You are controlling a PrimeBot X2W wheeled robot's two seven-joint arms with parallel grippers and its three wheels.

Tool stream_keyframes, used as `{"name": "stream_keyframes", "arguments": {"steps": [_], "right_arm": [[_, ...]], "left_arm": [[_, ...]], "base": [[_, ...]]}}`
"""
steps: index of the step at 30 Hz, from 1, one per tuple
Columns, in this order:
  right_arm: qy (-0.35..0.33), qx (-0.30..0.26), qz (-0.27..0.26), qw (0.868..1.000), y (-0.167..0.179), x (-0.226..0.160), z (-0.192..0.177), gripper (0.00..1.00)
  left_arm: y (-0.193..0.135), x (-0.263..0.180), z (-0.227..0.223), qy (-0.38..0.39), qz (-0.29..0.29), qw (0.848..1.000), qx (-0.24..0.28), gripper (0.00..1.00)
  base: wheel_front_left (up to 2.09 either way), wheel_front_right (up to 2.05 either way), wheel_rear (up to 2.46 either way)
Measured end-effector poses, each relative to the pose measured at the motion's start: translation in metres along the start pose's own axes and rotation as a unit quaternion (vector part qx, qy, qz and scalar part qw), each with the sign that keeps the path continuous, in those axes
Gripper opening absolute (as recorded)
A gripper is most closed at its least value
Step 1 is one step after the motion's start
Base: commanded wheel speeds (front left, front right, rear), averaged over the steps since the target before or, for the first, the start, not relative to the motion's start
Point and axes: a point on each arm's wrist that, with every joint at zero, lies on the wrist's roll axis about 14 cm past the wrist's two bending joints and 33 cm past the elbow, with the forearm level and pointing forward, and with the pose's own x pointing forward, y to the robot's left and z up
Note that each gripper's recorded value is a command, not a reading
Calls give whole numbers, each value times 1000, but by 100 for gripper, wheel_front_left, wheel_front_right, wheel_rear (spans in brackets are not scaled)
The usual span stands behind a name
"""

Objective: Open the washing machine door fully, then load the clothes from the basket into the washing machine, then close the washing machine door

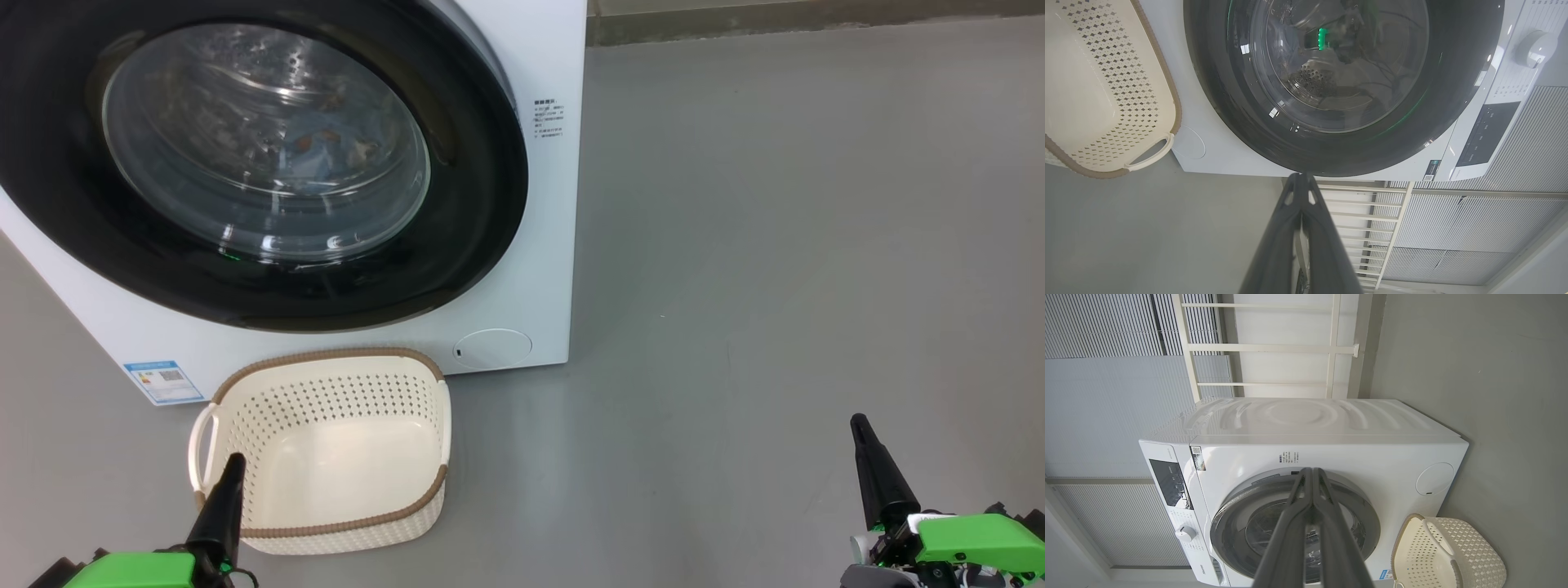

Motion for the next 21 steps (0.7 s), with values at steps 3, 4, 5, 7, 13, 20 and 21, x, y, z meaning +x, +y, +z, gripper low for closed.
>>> {"name": "stream_keyframes", "arguments": {"steps": [3, 4, 5, 7, 13, 20, 21], "right_arm": [[0, 0, 0, 1000, 0, 0, 0, 0], [0, 0, 0, 1000, 0, 0, 0, 0], [0, 0, 0, 1000, 0, 0, 0, 0], [0, 0, 0, 1000, 0, 0, 0, 0], [0, 0, 0, 1000, 0, 0, 0, 0], [0, 0, 0, 1000, 0, 0, 0, 0], [0, 0, 0, 1000, 0, 0, 0, 0]], "left_arm": [[0, 0, 0, 0, 0, 1000, 0, 0], [0, 0, 0, 0, 0, 1000, 0, 0], [0, 0, 0, 0, 0, 1000, 0, 0], [0, 0, 0, 0, 0, 1000, 0, 0], [0, 0, 1, -1, 0, 1000, -1, 0], [0, 0, 1, -2, 0, 1000, -1, 0], [0, 0, 1, -2, 0, 1000, -1, 0]], "base": [[0, 0, 0], [0, 0, 0], [0, 0, 0], [0, 0, 0], [0, 0, 0], [0, 0, 0], [0, 0, 0]]}}
